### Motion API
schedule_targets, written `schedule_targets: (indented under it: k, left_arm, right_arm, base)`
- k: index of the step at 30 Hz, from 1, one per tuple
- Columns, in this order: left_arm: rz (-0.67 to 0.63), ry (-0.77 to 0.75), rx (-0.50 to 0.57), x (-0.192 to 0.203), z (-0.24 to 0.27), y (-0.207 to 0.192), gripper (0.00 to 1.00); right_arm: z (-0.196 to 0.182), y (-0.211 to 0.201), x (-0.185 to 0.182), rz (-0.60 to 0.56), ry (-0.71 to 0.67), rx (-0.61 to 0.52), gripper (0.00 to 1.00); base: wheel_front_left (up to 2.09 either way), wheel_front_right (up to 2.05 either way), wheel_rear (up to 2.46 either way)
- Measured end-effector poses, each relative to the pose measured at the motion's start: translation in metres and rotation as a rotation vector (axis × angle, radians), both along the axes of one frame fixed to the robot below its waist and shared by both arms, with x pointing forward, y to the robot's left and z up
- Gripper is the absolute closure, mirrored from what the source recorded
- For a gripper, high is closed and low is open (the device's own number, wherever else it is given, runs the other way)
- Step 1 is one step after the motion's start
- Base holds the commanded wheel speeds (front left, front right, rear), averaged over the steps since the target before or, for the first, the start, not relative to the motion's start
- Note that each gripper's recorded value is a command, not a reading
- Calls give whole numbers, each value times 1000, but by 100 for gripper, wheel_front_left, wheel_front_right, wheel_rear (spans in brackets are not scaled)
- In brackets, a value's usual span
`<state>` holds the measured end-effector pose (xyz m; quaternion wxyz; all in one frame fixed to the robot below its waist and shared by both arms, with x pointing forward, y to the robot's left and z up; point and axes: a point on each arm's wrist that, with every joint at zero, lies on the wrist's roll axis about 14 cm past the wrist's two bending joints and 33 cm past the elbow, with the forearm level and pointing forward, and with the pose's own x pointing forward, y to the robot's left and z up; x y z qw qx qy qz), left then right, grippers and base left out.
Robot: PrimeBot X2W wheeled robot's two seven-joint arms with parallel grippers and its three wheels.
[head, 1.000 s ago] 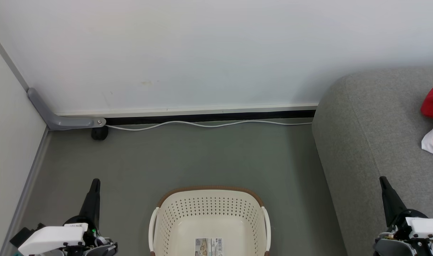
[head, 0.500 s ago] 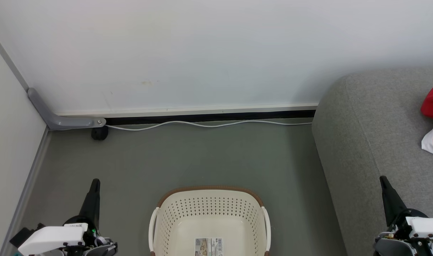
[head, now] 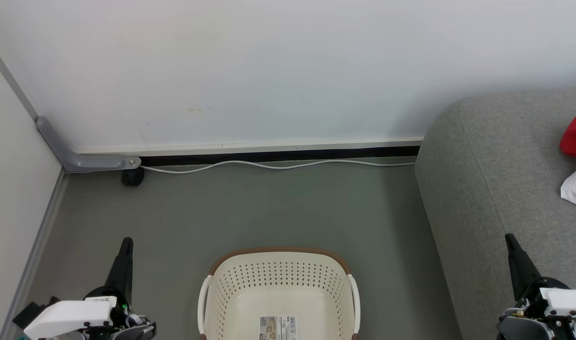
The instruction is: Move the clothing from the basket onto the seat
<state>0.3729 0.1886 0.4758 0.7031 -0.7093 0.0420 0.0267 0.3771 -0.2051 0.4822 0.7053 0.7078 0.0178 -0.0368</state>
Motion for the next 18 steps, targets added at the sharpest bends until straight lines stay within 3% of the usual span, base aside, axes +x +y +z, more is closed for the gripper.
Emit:
schedule_targets:
  k: [18]
  left_arm:
    - [0,0,0,0,0,0,100]
  right_arm:
    - [0,0,0,0,0,0,100]
  base:
    - [0,0,0]
